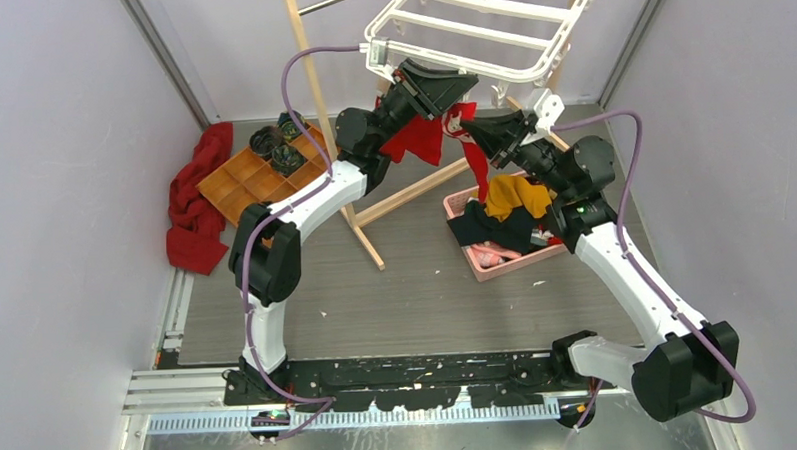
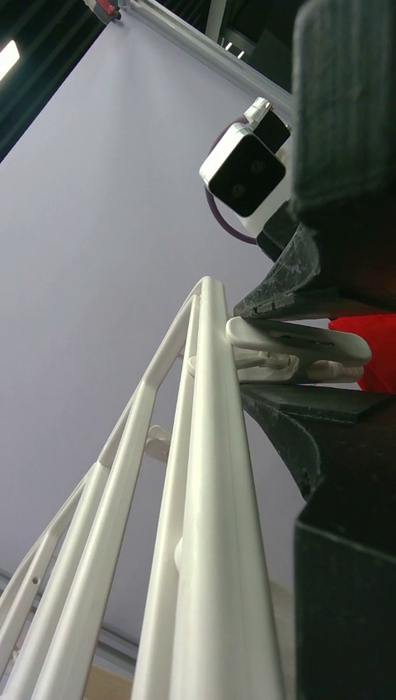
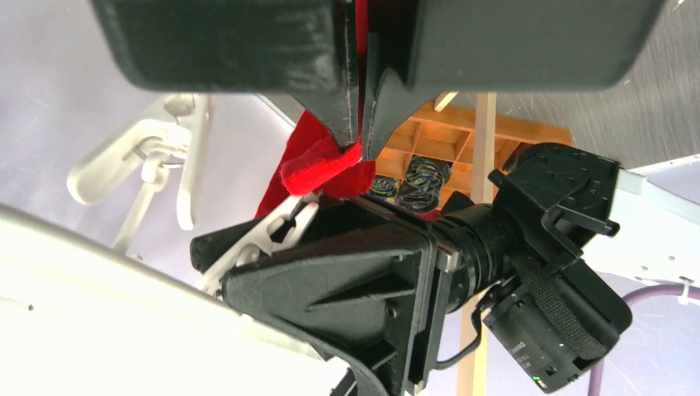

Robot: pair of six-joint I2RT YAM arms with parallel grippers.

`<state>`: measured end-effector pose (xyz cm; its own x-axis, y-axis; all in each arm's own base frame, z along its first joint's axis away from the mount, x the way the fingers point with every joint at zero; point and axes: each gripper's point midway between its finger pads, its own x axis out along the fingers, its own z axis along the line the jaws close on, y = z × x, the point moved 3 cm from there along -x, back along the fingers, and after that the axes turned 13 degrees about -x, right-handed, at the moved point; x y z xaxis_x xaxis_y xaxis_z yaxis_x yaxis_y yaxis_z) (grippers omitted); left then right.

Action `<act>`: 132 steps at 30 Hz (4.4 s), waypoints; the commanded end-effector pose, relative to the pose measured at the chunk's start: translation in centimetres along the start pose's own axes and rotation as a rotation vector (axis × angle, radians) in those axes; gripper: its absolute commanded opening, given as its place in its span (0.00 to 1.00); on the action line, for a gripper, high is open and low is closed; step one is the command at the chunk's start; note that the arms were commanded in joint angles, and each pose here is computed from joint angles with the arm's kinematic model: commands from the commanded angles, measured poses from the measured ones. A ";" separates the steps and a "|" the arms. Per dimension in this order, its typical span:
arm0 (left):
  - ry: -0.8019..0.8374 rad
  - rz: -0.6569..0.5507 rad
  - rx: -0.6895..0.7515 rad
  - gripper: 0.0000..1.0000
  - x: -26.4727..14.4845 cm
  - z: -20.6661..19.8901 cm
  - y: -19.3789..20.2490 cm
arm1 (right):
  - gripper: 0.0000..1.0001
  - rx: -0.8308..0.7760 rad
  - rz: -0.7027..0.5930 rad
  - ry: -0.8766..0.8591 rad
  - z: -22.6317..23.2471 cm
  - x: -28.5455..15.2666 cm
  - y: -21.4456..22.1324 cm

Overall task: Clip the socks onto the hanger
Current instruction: Clamp the sock onto the hanger, then pick up the sock from the bin.

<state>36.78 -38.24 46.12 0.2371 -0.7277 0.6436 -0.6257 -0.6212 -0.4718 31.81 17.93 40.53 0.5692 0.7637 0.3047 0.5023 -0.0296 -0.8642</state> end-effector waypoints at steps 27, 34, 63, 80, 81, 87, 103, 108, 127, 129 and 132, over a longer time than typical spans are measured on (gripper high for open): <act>0.028 -0.050 -0.018 0.00 -0.3 -0.1 -1.6 | 0.01 -0.107 -0.087 0.006 -1.8 0.9 -3.3; 0.030 -0.051 -0.022 0.00 -0.3 -0.1 -1.6 | 0.01 -0.103 -0.086 0.020 -2.6 1.1 -3.2; 0.031 -0.074 -0.027 0.40 -0.4 -0.1 -1.8 | 0.01 0.002 -0.083 0.086 -3.8 1.2 -2.9; -0.130 -0.089 0.068 0.86 -2.9 -0.5 -1.7 | 0.23 0.047 -0.042 0.077 -2.3 -0.3 -2.1; -0.149 -0.088 0.078 0.86 -3.2 -0.6 -1.6 | 0.26 0.052 -0.033 0.073 -2.0 -0.5 -1.9; -0.278 -0.044 0.136 0.94 -5.2 -0.9 -0.9 | 0.47 0.064 0.016 0.029 -0.6 -1.8 -1.3; -0.676 0.143 0.211 1.00 -9.8 0.7 0.3 | 0.74 0.108 0.183 -0.099 3.6 -6.1 -0.4; -0.745 0.222 0.308 1.00 -10.3 1.0 0.4 | 0.79 0.125 0.238 -0.074 3.3 -6.5 0.1; -0.570 0.161 0.287 1.00 -5.4 -1.2 -0.7 | 0.74 0.314 0.052 0.224 -3.5 -2.7 -3.4; -0.573 0.155 0.269 1.00 -5.3 -1.3 -0.7 | 0.71 0.329 0.014 0.251 -4.2 -2.5 -4.2; -0.594 0.149 0.272 1.00 -5.4 -1.6 -1.0 | 0.70 0.345 -0.032 0.266 -4.7 -2.3 -5.2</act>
<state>35.30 -33.61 40.34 0.5772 -0.8141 0.0640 -0.5260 -0.4306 -0.7335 31.66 13.91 40.53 0.7548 0.6219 0.2085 0.1681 0.1238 -0.9780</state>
